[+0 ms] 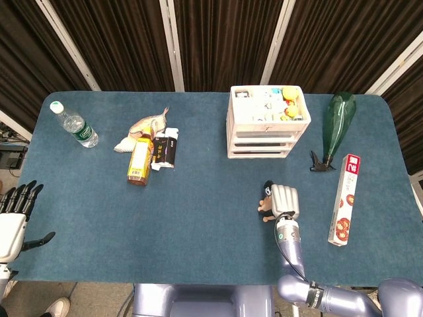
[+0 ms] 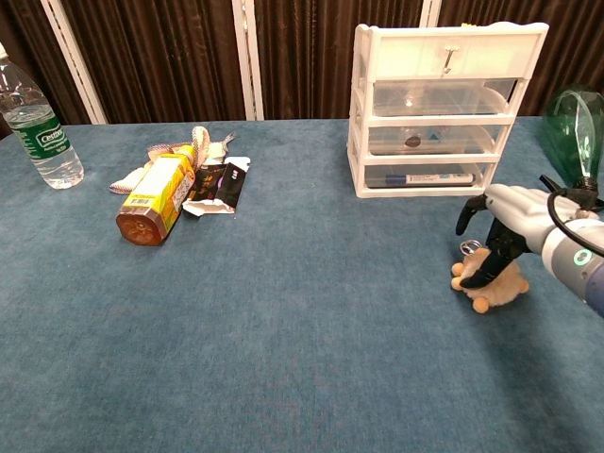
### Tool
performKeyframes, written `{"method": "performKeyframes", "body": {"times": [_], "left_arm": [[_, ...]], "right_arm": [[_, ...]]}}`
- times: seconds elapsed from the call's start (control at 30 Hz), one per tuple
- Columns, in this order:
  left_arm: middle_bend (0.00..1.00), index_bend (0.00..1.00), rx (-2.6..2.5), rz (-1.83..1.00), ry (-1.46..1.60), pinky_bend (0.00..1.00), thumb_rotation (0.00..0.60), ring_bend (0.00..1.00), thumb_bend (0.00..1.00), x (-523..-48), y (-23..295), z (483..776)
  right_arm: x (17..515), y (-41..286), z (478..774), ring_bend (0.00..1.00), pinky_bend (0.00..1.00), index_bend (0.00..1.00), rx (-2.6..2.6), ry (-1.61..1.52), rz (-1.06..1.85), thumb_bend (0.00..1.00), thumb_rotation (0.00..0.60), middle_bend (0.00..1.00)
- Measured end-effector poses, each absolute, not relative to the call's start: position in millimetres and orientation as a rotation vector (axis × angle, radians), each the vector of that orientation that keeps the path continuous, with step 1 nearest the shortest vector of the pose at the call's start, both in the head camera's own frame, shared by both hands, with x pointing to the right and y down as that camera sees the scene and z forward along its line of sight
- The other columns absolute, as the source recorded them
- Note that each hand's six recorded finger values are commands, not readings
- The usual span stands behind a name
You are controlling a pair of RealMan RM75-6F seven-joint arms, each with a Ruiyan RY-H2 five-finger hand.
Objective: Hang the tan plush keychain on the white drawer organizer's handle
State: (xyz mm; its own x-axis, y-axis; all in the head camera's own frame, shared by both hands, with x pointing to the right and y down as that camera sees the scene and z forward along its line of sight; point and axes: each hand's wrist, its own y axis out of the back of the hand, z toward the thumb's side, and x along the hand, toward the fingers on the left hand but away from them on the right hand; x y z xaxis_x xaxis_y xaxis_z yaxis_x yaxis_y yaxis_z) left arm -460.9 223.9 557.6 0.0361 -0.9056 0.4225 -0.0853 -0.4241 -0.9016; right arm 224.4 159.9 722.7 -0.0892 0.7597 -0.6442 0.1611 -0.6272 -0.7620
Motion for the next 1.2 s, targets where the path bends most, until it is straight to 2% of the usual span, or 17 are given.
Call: {"method": "performKeyframes", "body": {"times": [0.7, 0.93, 1.2], "left_arm": [[0.0, 0.0, -1.613, -1.477, 1.032, 0.0, 0.6, 0.0, 0.01, -460.1, 224.2, 558.1], [0.0, 0.0, -1.628, -1.486, 1.039, 0.0, 0.6, 0.0, 0.01, -458.7, 223.6, 560.1], [0.0, 0.0, -1.632, -1.482, 1.042, 0.0, 0.6, 0.0, 0.01, -458.6, 223.8, 559.5]], "right_arm": [[308.2, 121.6, 714.3, 1.0, 1.0, 0.33, -1.421, -0.975, 1.862, 0.07, 0.6, 1.0], [283.7, 124.9, 704.2, 1.0, 1.0, 0.36, -1.538, -1.016, 1.786, 0.07, 0.6, 1.0], [246.8, 131.6, 700.1, 1.0, 1.0, 0.46, -1.613, -1.008, 1.721, 0.07, 0.6, 1.0]]}}
